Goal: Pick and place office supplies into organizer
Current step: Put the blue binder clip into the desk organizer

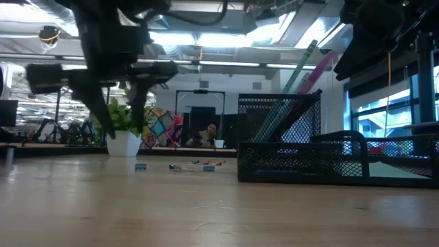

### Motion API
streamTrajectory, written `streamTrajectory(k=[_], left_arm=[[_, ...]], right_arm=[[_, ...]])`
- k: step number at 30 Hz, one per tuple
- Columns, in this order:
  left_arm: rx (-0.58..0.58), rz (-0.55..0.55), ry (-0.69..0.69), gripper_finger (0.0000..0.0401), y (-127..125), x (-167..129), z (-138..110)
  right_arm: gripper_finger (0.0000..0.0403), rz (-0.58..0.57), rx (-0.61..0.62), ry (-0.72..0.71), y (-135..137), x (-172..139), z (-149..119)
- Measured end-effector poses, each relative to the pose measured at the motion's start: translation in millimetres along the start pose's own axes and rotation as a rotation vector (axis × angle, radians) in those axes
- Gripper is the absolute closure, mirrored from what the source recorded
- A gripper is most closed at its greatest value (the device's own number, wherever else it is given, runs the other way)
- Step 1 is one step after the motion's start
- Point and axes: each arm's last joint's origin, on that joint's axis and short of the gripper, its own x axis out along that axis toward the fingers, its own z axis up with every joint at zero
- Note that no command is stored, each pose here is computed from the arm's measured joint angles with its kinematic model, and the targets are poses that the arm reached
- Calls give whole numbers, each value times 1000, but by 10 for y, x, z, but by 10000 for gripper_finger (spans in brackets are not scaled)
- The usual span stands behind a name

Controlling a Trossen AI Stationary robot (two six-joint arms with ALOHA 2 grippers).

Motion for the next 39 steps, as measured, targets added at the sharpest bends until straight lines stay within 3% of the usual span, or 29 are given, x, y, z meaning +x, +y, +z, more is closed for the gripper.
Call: streamTrajectory(k=[14,23,39], left_arm=[[125,-67,-72,241,247,156,-156],[167,-137,-35,246,238,474,-159],[189,-163,-31,264,222,538,-159]], right_arm=[[134,0,-6,1,0,0,-1],[134,-1,-28,1,-1,0,-1],[134,-1,-31,2,-1,0,-2]])
